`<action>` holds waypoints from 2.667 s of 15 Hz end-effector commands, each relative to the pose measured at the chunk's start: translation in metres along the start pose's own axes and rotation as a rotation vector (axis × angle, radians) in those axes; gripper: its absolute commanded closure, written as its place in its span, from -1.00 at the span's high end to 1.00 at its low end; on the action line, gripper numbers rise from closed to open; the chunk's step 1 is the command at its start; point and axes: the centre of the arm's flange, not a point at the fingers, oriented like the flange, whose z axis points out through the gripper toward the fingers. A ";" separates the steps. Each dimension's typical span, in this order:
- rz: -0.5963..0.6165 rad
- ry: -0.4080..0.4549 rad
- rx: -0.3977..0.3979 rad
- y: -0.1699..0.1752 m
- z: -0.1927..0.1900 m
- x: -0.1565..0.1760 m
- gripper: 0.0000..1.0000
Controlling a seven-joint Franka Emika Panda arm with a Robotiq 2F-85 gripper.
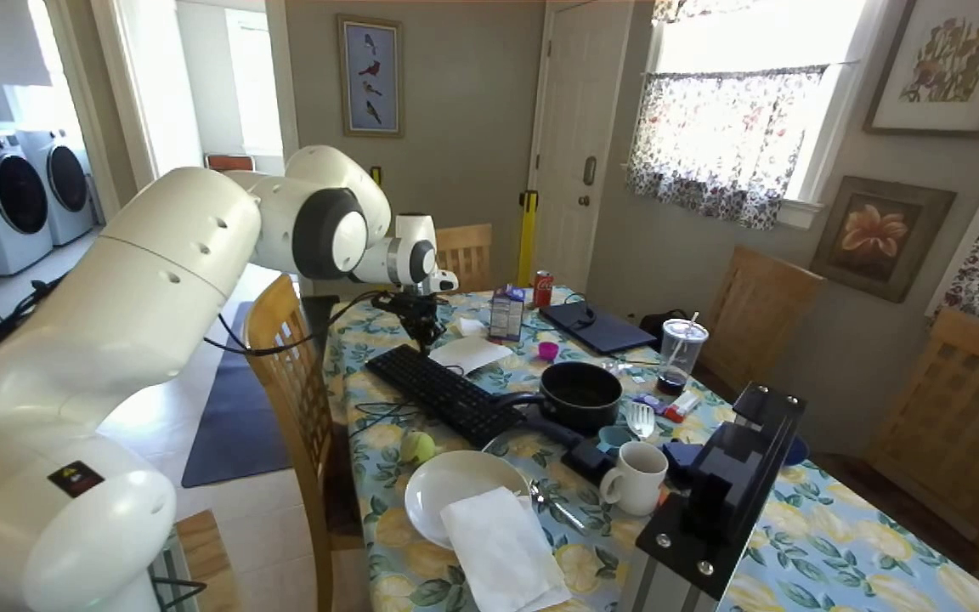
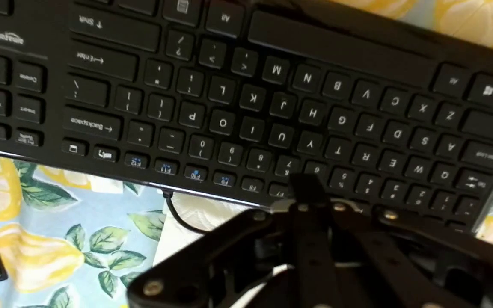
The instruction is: Press a key on the keyboard thrice.
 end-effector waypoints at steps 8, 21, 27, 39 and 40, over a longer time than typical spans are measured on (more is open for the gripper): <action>0.085 0.049 0.011 -0.009 0.024 0.021 -1.00; 0.199 -0.047 -0.075 -0.012 0.004 0.022 -1.00; 0.187 -0.092 -0.045 -0.012 0.009 0.019 -1.00; 0.194 -0.114 -0.020 -0.008 0.027 0.022 -1.00; 0.194 -0.116 -0.017 -0.008 0.028 0.022 -1.00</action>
